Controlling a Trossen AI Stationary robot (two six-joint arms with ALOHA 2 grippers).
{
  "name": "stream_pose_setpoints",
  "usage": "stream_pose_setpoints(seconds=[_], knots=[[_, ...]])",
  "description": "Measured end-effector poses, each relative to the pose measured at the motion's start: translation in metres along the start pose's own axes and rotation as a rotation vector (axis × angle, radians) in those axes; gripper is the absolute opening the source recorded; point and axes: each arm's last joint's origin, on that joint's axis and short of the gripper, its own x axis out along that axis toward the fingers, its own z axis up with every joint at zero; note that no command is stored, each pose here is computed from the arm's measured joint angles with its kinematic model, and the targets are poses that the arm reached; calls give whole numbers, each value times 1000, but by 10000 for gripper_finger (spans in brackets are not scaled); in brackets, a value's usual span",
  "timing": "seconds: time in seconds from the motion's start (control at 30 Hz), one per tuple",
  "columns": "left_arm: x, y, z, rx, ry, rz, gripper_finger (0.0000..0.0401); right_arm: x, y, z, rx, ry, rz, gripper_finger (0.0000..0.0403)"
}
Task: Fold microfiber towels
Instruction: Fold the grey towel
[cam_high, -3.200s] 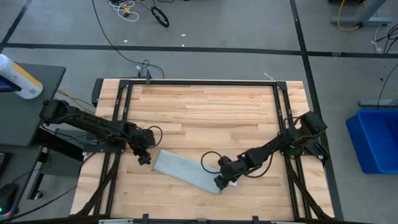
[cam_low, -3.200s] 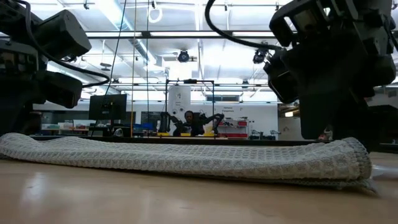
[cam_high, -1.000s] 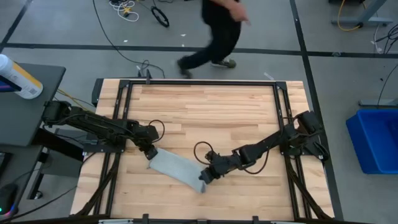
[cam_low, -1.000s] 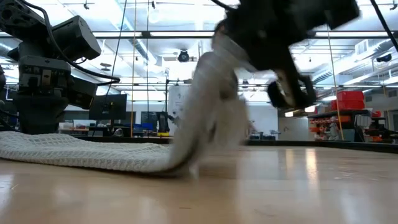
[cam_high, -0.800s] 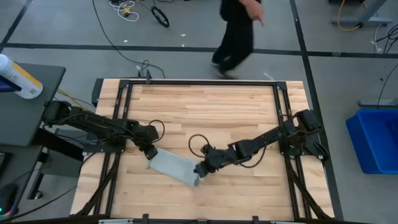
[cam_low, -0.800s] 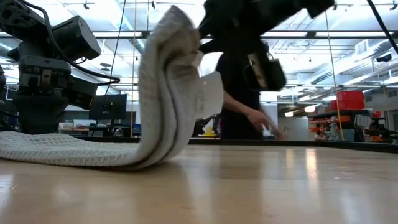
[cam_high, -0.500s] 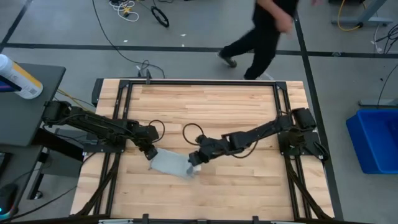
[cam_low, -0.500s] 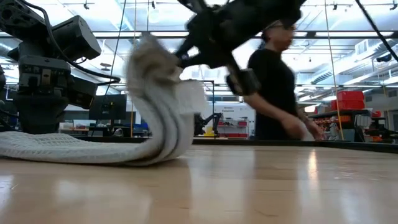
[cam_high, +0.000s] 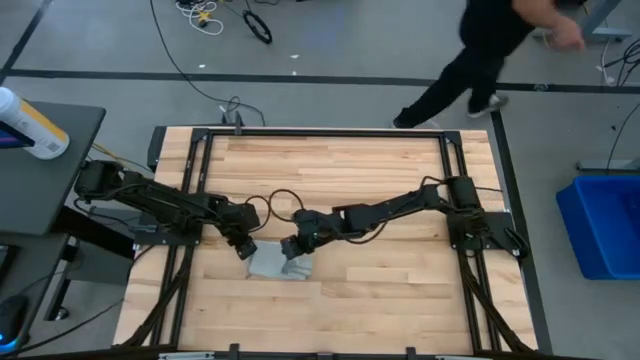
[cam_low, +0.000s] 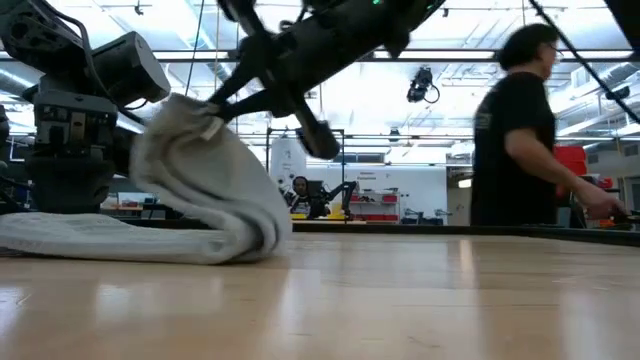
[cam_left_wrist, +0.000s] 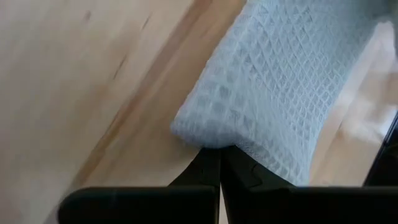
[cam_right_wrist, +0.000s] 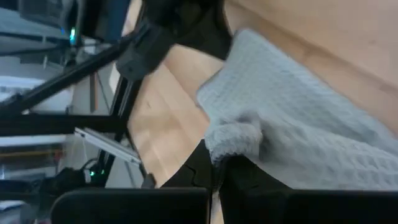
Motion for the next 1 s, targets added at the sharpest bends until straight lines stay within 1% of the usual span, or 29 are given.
stream_pose_setpoints(seconds=[0.03,0.2,0.4,0.77,1.0], knots=[[0,0,0,-1,-3,0,0,4,-1,0,-3,9,-14,7],[2,0,0,-5,-1,-3,0,19,2,2,-18,52,-15,7],[2,0,1,-2,-3,-5,0,31,4,6,-18,52,-3,7],[2,-1,1,3,-14,-10,0,31,11,31,-3,0,30,7],[2,-1,1,11,-16,-13,0,31,7,36,5,-4,23,7]])
